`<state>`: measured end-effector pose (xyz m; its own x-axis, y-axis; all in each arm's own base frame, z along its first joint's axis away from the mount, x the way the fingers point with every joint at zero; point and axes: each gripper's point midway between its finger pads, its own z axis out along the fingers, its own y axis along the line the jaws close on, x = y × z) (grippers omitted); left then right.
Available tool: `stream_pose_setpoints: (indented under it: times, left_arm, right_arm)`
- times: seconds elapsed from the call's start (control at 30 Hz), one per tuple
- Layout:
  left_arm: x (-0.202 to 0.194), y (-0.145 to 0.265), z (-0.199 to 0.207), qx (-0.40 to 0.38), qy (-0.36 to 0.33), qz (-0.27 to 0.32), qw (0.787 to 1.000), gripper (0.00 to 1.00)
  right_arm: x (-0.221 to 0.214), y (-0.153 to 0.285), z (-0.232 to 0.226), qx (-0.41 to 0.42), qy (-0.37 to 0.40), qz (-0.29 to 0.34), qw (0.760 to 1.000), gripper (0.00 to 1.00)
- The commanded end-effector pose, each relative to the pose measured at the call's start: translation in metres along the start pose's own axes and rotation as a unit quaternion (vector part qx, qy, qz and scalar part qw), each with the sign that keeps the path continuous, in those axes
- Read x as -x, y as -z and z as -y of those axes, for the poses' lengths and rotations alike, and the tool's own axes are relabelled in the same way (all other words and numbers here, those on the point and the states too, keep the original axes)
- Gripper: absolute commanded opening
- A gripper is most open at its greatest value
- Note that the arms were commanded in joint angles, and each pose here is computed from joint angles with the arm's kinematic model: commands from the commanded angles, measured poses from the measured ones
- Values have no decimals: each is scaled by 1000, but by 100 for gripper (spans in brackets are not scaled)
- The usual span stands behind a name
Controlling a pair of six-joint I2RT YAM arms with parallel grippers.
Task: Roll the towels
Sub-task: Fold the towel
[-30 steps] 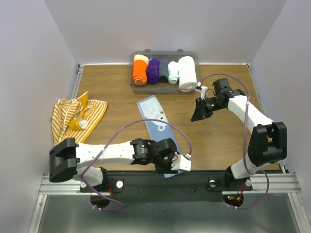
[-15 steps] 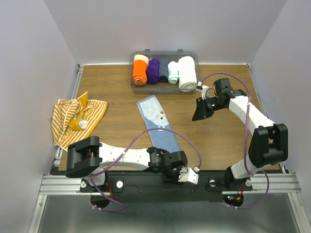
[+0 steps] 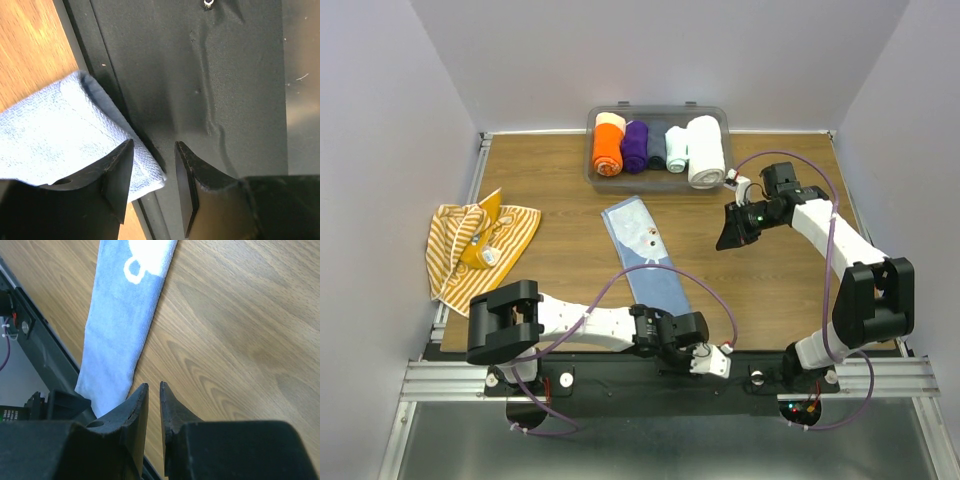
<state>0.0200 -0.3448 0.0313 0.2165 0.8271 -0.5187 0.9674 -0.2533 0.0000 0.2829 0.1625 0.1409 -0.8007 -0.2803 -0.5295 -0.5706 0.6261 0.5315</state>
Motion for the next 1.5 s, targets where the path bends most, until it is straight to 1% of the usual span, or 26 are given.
stream_pose_setpoints:
  times: [0.0, 0.07, 0.17, 0.47, 0.67, 0.73, 0.77, 0.9, 1.07, 1.1, 1.3, 1.47]
  left_arm:
    - [13, 14, -3, 12, -24, 34, 999, 49]
    - [14, 17, -3, 14, -24, 36, 999, 50]
    - [4, 13, -5, 18, -22, 17, 999, 50]
    - [-17, -6, 3, -22, -24, -21, 999, 50]
    - [-31, -13, 8, -47, -29, -42, 998, 47]
    - [-34, -12, 8, -49, -36, -44, 997, 41]
    - [-36, -11, 9, -52, -37, -46, 997, 35]
    - [-39, -7, 11, -59, -44, -49, 996, 20]
    - [-38, -1, 14, -65, -52, -46, 995, 7]
    - [-36, 2, 15, -67, -56, -41, 995, 0]
    - [-15, 23, 13, -60, -64, -4, 996, 0]
    - [5, 47, -6, -47, -42, 43, 997, 0]
  right_arm:
    - [3, 4, -3, 5, 21, 16, 1000, 21]
    - [2, 2, -3, 9, 19, 14, 1000, 21]
    - [2, 1, -4, 16, 16, 14, 1000, 21]
    - [4, 2, -2, 10, 22, 14, 1000, 21]
    - [3, 1, -1, 10, 23, 13, 1000, 21]
    - [3, 1, 0, 8, 23, 13, 1000, 21]
    - [2, 1, 0, 7, 25, 12, 1000, 21]
    - [2, 0, 1, 9, 23, 11, 1000, 21]
    - [3, -1, 1, 12, 22, 11, 1000, 21]
    - [3, -1, 0, 12, 22, 10, 1000, 21]
    - [5, -1, 1, 13, 22, 12, 1000, 21]
    - [6, -1, 0, 15, 21, 13, 1000, 21]
